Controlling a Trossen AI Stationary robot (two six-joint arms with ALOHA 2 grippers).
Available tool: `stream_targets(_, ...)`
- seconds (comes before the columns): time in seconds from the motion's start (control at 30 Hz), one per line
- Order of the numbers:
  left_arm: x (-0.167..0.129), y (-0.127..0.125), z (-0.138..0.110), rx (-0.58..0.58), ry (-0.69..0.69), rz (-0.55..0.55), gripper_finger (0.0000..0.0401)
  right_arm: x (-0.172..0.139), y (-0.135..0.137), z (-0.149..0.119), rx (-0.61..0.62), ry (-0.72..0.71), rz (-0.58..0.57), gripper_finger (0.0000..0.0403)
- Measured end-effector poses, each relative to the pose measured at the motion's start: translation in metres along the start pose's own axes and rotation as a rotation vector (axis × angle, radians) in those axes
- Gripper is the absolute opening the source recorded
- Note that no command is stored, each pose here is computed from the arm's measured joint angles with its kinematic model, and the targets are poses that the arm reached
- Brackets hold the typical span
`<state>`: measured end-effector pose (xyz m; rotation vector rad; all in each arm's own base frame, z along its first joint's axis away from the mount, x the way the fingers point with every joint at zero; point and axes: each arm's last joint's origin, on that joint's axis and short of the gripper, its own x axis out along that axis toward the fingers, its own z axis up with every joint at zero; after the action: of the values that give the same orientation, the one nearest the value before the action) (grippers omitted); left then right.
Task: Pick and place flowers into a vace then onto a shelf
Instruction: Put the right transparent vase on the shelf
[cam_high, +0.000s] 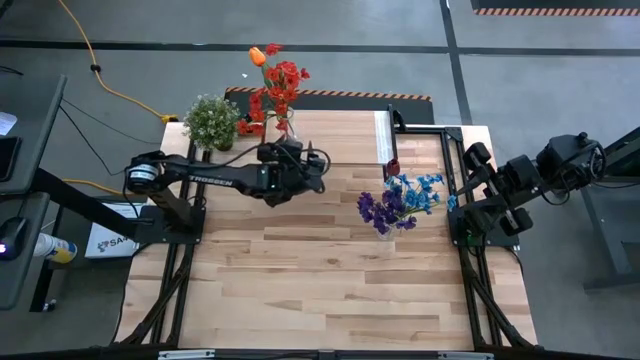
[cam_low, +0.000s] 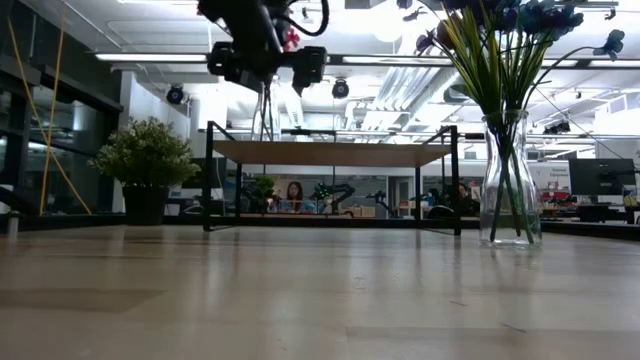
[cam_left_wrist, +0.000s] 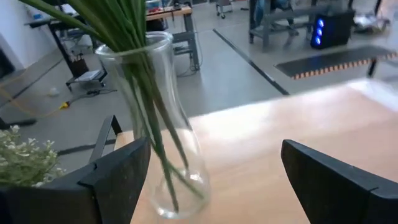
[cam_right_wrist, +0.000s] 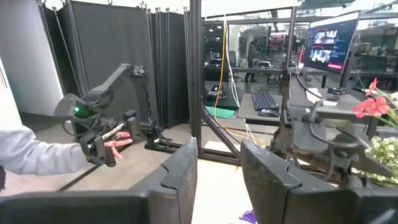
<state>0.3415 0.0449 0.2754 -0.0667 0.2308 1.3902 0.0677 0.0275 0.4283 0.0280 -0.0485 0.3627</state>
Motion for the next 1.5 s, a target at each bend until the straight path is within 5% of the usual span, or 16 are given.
stream_targets(0.37,-0.052,0.006,0.009,0.001,-0.044,-0.106,0.0392,0.000,0.000,0.000,0.005,-0.001,0.002,0.0114)
stream_targets(0.97,-0.157,0.001,0.022,-0.068,-0.059,-0.440,0.0392,0.000,0.000,0.000,0.013,0.000,0.010,0.0114)
stream_targets(1.5,-0.212,0.008,0.022,-0.083,0.016,-0.714,0.0392,-0.001,0.004,-0.009,0.192,0.111,0.146,0.0114)
